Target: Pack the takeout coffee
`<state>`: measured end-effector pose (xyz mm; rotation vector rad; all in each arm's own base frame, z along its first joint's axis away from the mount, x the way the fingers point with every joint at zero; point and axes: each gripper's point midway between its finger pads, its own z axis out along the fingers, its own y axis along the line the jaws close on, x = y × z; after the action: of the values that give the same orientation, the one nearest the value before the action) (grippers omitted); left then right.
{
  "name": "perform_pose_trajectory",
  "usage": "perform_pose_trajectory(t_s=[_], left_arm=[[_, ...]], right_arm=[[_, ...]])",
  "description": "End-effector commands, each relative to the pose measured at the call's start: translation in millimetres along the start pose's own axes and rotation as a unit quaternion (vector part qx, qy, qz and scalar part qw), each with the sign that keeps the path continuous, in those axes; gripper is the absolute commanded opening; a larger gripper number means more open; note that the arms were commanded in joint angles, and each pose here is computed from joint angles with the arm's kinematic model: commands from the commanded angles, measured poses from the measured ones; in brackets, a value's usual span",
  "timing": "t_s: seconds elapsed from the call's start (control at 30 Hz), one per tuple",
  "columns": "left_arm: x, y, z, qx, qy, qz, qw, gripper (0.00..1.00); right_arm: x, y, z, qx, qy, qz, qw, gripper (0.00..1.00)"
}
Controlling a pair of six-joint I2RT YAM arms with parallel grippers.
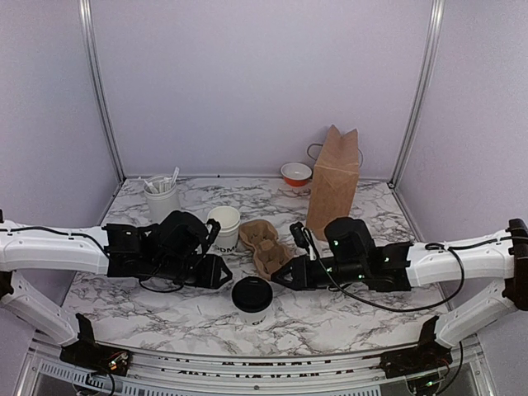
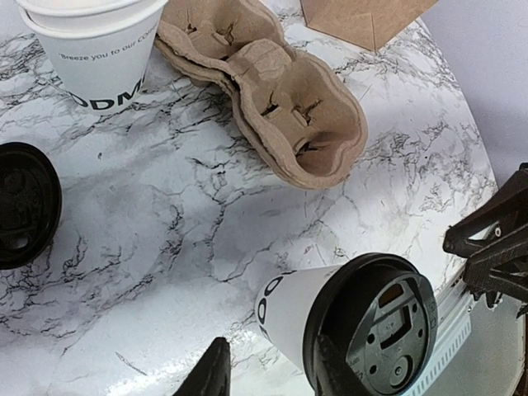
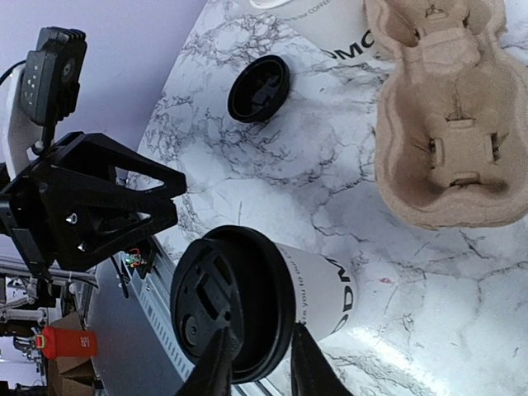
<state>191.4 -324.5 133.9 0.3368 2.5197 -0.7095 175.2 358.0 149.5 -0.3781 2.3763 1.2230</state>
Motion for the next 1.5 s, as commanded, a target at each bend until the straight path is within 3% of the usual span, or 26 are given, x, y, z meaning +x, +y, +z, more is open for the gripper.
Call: perform_pose_trajectory(t_s=[0.0,0.03,0.07,0.37,0.77,1.23,1.47], left_arm=[[-22,0,-21,-0.005,-0.034,-0.001,0.999,0.36],[-24,0,-24,-0.005,-0.039,-0.003,0.999,0.36],[-27,0,-27,-0.005,-0.044,-0.004,0.999,0.36],[-40,1,-46,0.003,-0.073,-0.019,0.997,0.36],[-35,1,-50,0.014,-0.068,-0.023,0.997,0.36],[-38,-2,-50,0.020,-0.070,-0.024,0.997,0.36],[-38,-2,-52,0.021,-0.073,-0.023,0.997,0.36]], right_arm=[[-21,48,-4,-0.067,-0.017,-0.035,0.997,0.12],[-21,55,-2,-0.079,-0.013,-0.040,0.996,0.03],[-19,60,1,-0.088,-0.006,-0.042,0.995,0.00],[-9,105,26,-0.185,0.026,-0.032,0.982,0.00],[43,46,59,-0.182,0.078,0.107,0.974,0.00],[1,85,39,-0.171,0.038,0.013,0.985,0.00],[0,89,38,-0.173,0.040,0.010,0.984,0.00]])
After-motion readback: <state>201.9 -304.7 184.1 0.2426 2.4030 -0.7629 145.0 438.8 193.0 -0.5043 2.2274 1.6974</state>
